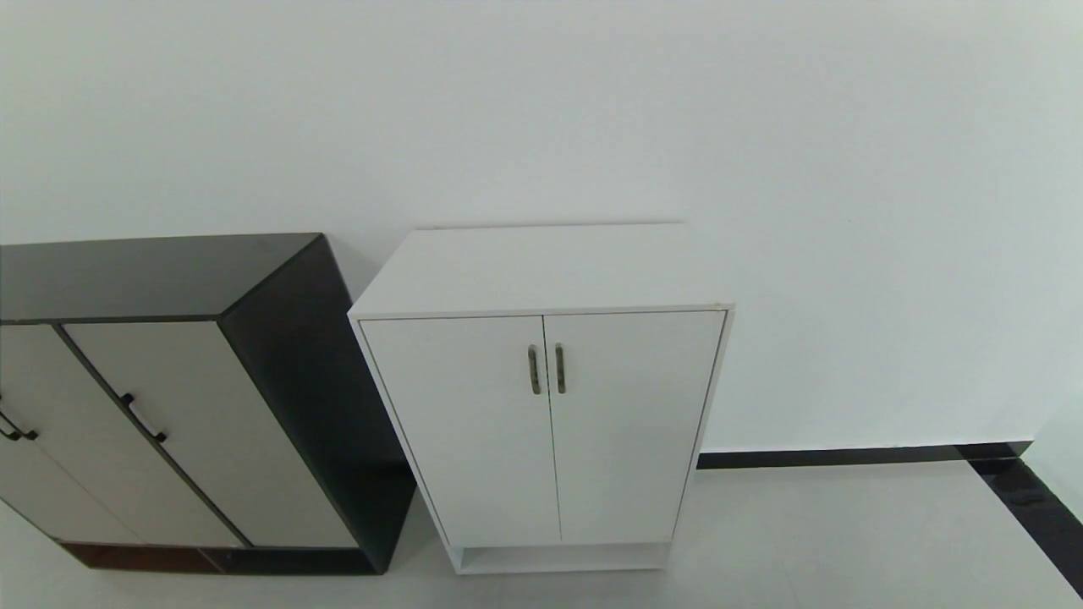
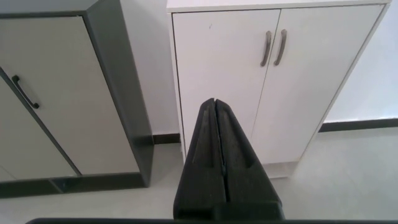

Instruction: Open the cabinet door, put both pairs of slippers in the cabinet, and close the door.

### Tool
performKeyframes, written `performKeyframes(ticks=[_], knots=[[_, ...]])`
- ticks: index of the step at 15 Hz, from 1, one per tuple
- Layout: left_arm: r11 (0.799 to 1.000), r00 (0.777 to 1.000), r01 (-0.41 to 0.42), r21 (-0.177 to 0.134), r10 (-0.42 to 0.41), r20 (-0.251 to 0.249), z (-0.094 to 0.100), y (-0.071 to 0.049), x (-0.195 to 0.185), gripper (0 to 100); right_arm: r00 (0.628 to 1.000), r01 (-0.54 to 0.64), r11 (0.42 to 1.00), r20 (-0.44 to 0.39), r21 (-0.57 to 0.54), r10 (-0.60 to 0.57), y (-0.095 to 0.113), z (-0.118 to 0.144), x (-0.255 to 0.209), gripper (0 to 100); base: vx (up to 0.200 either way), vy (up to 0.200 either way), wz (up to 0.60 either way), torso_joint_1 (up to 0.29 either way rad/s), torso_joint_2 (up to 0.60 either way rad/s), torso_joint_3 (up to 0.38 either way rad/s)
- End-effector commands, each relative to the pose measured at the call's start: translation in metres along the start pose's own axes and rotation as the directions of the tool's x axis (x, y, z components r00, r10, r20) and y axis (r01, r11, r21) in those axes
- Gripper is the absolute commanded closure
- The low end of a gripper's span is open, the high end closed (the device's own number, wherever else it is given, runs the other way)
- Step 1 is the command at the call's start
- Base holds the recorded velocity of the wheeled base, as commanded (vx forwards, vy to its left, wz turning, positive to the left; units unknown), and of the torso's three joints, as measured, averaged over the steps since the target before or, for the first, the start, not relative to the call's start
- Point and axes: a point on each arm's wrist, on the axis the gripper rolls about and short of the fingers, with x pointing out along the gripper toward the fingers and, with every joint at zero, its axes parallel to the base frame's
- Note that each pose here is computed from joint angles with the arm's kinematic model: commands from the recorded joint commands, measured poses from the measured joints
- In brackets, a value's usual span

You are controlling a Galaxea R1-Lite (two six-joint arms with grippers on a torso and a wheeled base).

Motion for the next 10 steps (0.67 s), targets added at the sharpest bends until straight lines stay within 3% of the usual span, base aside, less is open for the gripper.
performKeyframes(ticks=[1, 3, 4, 7, 10], knots=[[1.0, 1.0, 0.006, 0.001, -0.006, -0.002, 0.0, 0.0, 0.0, 100, 0.999, 0.018, 1.0, -0.048, -0.02, -0.019, 0.002, 0.002, 0.004, 100, 0.0, 0.0, 0.0, 0.0, 0.0, 0.0], [1.0, 1.0, 0.008, -0.002, -0.008, -0.002, 0.0, 0.0, 0.0, 100, 0.986, 0.117, 0.993, -0.118, -0.033, -0.12, 0.005, 0.004, 0.008, 100, 0.0, 0.0, 0.0, 0.0, 0.0, 0.0], [1.0, 1.0, 0.008, -0.002, -0.008, -0.002, 0.0, 0.0, 0.0, 100, 0.981, 0.157, 0.987, -0.111, -0.033, -0.159, 0.006, 0.003, 0.006, 100, 0.0, 0.0, 0.0, 0.0, 0.0, 0.0], [1.0, 1.0, 0.008, -0.004, -0.008, -0.002, 0.0, 0.0, 0.0, 100, 0.972, 0.234, 0.972, -0.017, -0.004, -0.234, 0.008, 0.001, -0.004, 100, 0.0, 0.0, 0.0, 0.0, 0.0, 0.0], [1.0, 1.0, 0.008, -0.007, -0.008, -0.002, 0.0, 0.0, 0.0, 100, 0.984, 0.169, 0.982, 0.049, 0.08, -0.174, 0.01, -0.002, -0.003, 100, 0.0, 0.0, 0.0, 0.0, 0.0, 0.0]])
